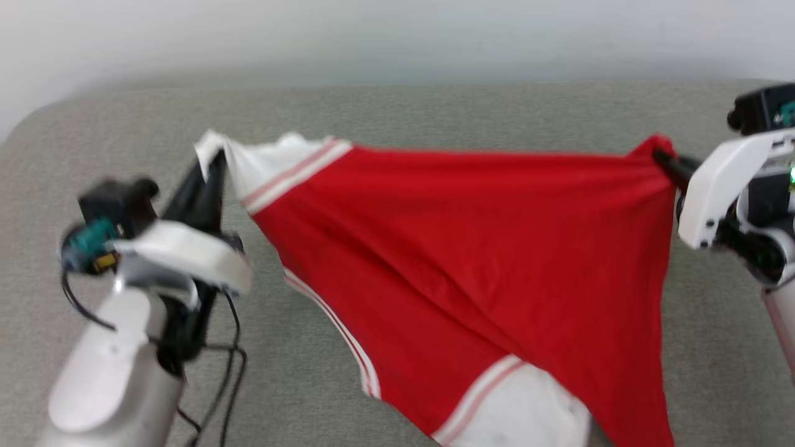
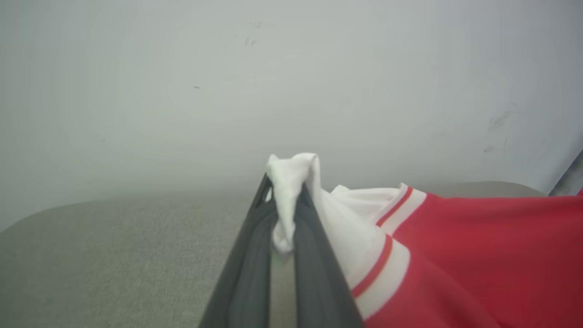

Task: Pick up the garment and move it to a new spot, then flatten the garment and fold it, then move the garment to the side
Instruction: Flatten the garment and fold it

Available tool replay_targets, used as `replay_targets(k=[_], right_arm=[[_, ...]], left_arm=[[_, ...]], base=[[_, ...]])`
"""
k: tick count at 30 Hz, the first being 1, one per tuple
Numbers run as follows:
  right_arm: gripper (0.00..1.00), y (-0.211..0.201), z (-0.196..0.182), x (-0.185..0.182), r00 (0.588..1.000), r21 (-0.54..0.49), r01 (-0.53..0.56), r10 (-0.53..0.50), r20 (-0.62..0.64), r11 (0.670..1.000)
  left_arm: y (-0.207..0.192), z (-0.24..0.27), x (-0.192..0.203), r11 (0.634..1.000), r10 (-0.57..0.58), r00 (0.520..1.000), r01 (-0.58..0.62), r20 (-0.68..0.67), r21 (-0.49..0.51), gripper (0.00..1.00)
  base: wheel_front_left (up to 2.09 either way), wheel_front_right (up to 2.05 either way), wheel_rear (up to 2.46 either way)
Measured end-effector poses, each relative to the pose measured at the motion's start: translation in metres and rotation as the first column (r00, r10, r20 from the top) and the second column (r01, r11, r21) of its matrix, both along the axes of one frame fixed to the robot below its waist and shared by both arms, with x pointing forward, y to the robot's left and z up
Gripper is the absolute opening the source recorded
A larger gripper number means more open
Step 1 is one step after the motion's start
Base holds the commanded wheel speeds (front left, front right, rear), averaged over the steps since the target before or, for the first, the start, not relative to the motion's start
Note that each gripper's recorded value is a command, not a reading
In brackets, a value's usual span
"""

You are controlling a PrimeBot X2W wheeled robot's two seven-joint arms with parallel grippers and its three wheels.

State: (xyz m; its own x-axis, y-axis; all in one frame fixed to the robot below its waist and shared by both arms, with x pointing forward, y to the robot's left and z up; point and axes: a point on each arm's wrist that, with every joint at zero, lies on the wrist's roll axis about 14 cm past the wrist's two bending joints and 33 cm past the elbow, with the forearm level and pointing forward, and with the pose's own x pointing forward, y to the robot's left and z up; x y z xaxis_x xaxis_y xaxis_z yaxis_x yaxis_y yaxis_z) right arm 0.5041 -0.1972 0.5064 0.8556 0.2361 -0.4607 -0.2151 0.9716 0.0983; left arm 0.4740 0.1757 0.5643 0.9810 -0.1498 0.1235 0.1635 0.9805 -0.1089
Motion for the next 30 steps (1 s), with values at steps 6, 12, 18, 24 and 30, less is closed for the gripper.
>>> replay_targets(k=[6,12,18,24,30], right_arm=[[0.00,-0.018,0.057,0.030,0.979,-0.012,0.071,-0.067,0.192,0.997],[0.00,-0.027,0.116,0.071,0.920,0.009,0.116,-0.111,0.376,0.993],[0.00,-0.036,0.178,0.107,0.822,0.039,0.153,-0.149,0.550,0.988],[0.00,-0.038,0.208,0.139,0.754,0.041,0.167,-0.154,0.638,0.985],[0.00,-0.031,0.190,0.173,0.756,0.052,0.158,-0.155,0.636,0.986]], left_arm=[[-0.015,0.049,0.046,0.998,-0.050,0.995,0.048,0.081,0.028,0.00],[-0.017,0.098,0.098,0.996,-0.049,0.983,0.036,0.175,0.080,0.00],[-0.014,0.154,0.142,0.994,-0.021,0.953,-0.013,0.301,0.112,0.00],[-0.014,0.177,0.179,0.989,-0.014,0.933,-0.040,0.359,0.142,0.00],[-0.013,0.153,0.215,0.987,-0.010,0.949,-0.041,0.316,0.153,0.00]], base=[[0.00,0.00,0.00],[0.00,0.00,0.00],[0.00,0.00,0.00],[0.00,0.00,0.00],[0.00,0.00,0.00]])
